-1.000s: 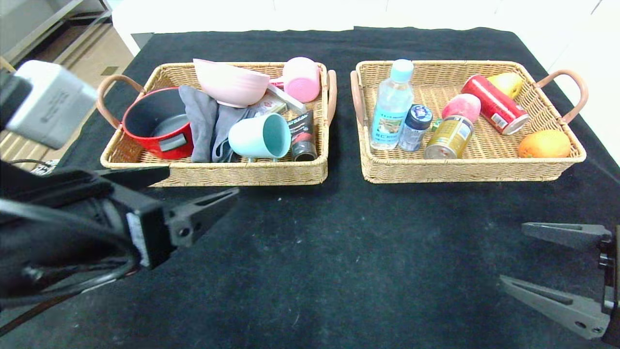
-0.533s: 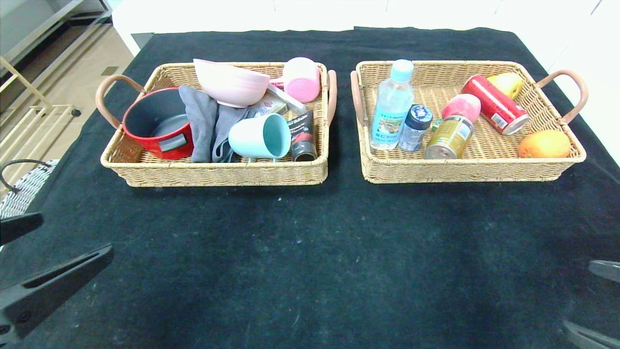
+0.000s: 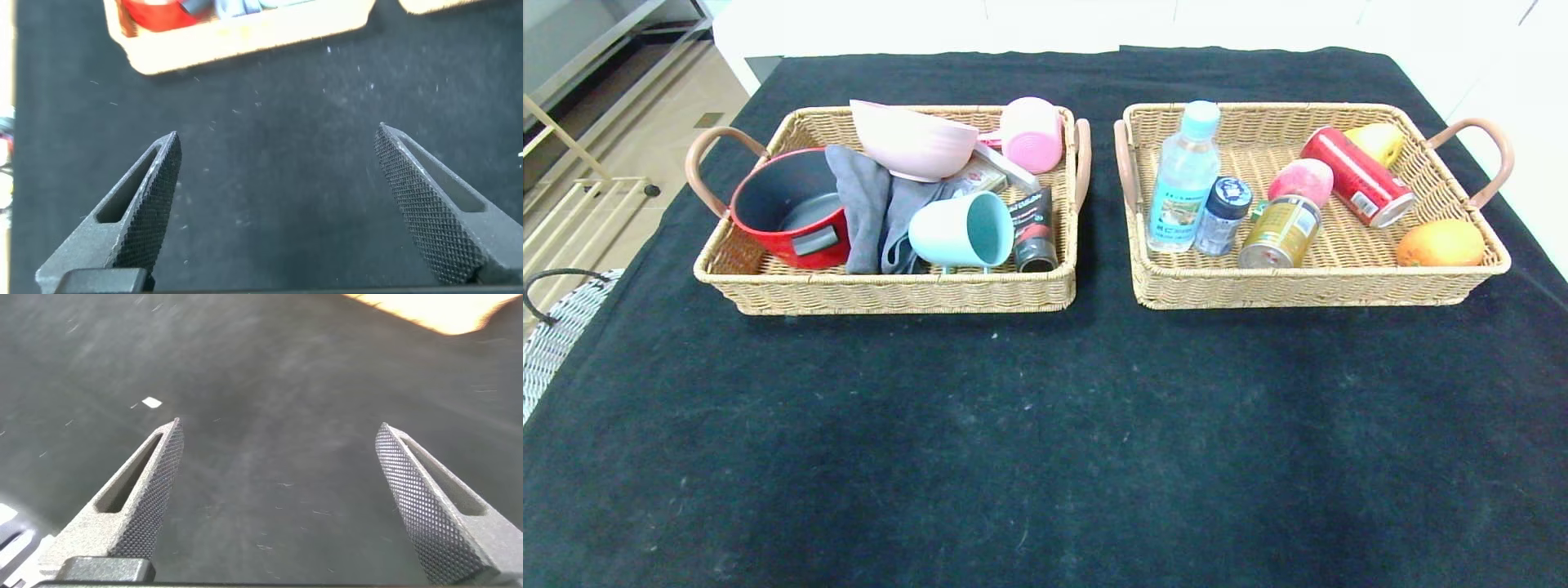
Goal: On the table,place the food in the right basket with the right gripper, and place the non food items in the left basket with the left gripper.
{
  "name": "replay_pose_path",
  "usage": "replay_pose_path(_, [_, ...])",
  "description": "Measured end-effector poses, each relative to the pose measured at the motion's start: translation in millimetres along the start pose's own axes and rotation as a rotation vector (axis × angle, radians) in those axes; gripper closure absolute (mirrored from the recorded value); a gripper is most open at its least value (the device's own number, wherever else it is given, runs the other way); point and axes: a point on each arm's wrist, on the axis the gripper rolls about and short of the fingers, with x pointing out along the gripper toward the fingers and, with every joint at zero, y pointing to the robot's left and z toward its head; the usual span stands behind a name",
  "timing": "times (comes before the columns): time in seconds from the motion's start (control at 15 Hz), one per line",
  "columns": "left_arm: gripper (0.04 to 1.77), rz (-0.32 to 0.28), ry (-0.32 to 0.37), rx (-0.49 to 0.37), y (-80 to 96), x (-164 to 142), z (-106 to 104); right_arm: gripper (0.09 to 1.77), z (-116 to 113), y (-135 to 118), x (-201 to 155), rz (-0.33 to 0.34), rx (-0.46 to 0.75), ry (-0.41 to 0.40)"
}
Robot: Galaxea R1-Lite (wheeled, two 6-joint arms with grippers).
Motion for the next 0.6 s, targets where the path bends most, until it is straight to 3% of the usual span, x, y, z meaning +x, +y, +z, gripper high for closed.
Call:
replay_pose_path(0.2, [0.1, 0.018, -0.018, 0.002, -4.8, -25.2, -2.5, 0.15, -3.8, 9.7, -23.9, -0.058, -0.022, -0.008])
replay_pose_path(0.6, [0.1, 0.058, -0.081, 0.008, -11.1, -55.3, -6.0, 0.15, 1.3, 16.2, -38.1, -0.091, -0.037, -0.053])
